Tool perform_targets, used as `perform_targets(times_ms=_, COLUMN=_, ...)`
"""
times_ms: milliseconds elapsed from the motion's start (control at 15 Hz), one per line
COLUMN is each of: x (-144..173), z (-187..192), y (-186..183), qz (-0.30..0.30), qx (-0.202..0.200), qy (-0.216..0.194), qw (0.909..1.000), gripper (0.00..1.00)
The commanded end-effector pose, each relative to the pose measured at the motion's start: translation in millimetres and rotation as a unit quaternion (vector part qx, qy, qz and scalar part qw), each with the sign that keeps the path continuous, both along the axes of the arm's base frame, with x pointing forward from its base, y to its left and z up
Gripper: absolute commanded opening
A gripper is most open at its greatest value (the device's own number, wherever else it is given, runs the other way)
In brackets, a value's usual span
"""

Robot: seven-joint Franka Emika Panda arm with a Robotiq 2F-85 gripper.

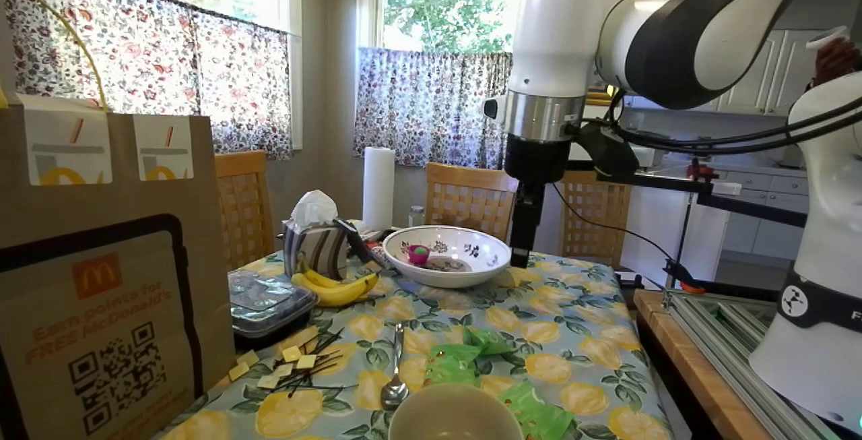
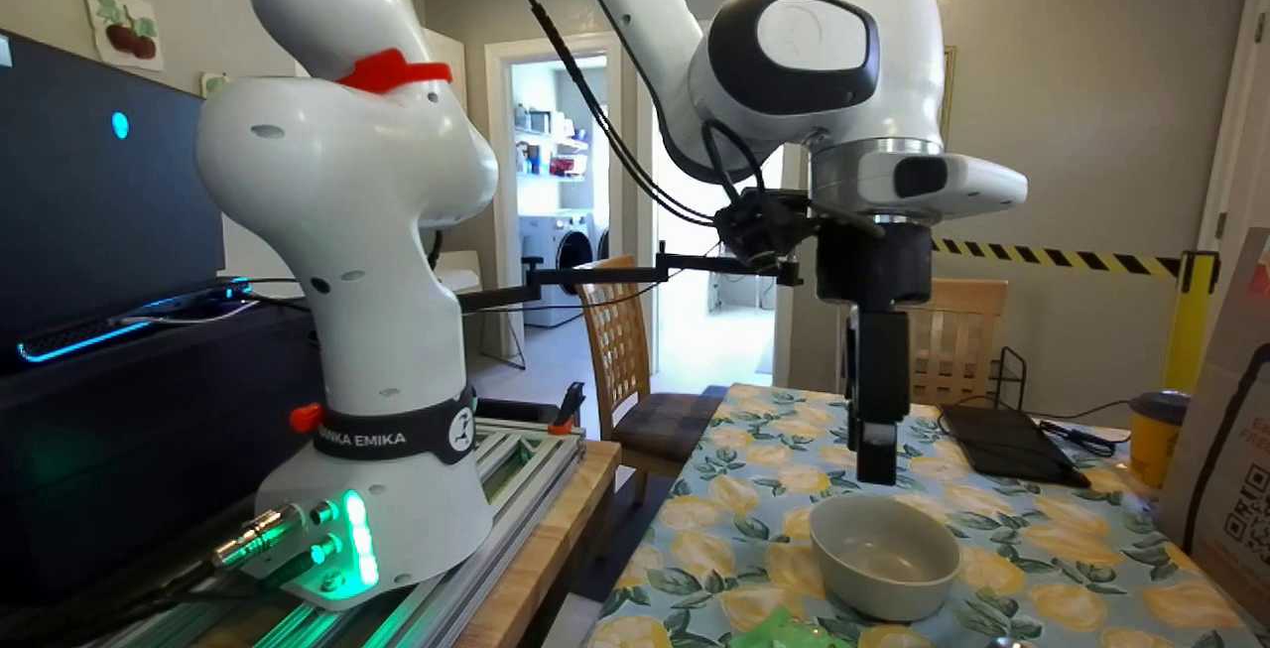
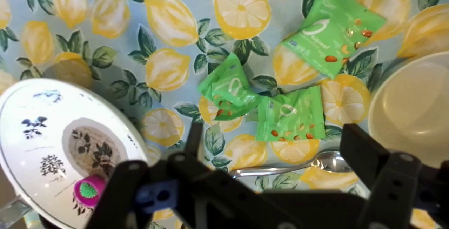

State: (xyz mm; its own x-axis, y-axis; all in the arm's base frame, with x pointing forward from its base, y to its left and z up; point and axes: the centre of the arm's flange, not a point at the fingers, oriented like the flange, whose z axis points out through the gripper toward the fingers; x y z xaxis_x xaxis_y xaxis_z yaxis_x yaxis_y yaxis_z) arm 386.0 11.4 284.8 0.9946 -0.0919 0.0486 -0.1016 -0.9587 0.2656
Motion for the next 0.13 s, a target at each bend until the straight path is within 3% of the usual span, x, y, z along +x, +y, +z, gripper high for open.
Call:
perform_targets(times_ms=0, x=0.0, z=0.8, y=0.5, qz=0.002, qx=-0.001, qy=-0.002, qw=1.0000, gripper=1.00)
perform_targets(times_ms=67, x=0.0, z=1.3, y=0.6, qz=0.002, qx=-0.002, qy=-0.003, qw=1.0000, gripper=1.00)
